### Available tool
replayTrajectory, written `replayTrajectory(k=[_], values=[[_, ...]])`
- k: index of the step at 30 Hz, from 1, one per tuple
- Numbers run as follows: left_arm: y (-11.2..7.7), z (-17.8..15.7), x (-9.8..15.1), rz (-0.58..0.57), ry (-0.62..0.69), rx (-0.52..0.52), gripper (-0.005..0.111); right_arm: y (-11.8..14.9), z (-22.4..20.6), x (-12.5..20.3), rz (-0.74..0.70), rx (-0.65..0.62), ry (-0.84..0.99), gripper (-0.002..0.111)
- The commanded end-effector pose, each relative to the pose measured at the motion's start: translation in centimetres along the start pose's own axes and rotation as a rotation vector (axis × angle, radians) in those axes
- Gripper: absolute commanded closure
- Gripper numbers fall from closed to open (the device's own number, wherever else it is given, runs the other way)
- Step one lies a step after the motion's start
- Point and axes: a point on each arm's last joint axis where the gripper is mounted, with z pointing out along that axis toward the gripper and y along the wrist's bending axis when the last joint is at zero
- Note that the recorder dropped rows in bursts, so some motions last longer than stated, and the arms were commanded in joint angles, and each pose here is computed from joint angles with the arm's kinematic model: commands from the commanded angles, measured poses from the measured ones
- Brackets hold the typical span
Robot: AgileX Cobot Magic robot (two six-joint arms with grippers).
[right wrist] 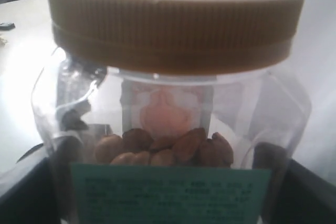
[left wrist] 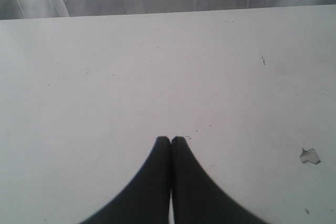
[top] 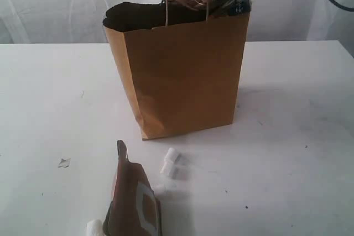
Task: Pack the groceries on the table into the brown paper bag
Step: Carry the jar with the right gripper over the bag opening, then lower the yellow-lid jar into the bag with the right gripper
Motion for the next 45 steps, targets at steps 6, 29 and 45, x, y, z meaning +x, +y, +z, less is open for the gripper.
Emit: replayTrajectory(k=[6, 29, 45], values=[[0.0, 0.0, 0.0, -0.002, -0.006, 0.002, 0.107, 0.8, -0.7, -3.9, -0.090, 0.010, -0.178, 0.108], [0.0, 0.0, 0.0, -0.002, -0.006, 0.002, 0.107, 2.7, -7.0, -5.2, -0.155, -0.058, 0.108, 0.108], [0.0, 0.0, 0.0, -0.002, -0.006, 0.002, 0.107, -0.4, 0.4, -1.7, -0.072, -0.072, -0.019, 0.108]])
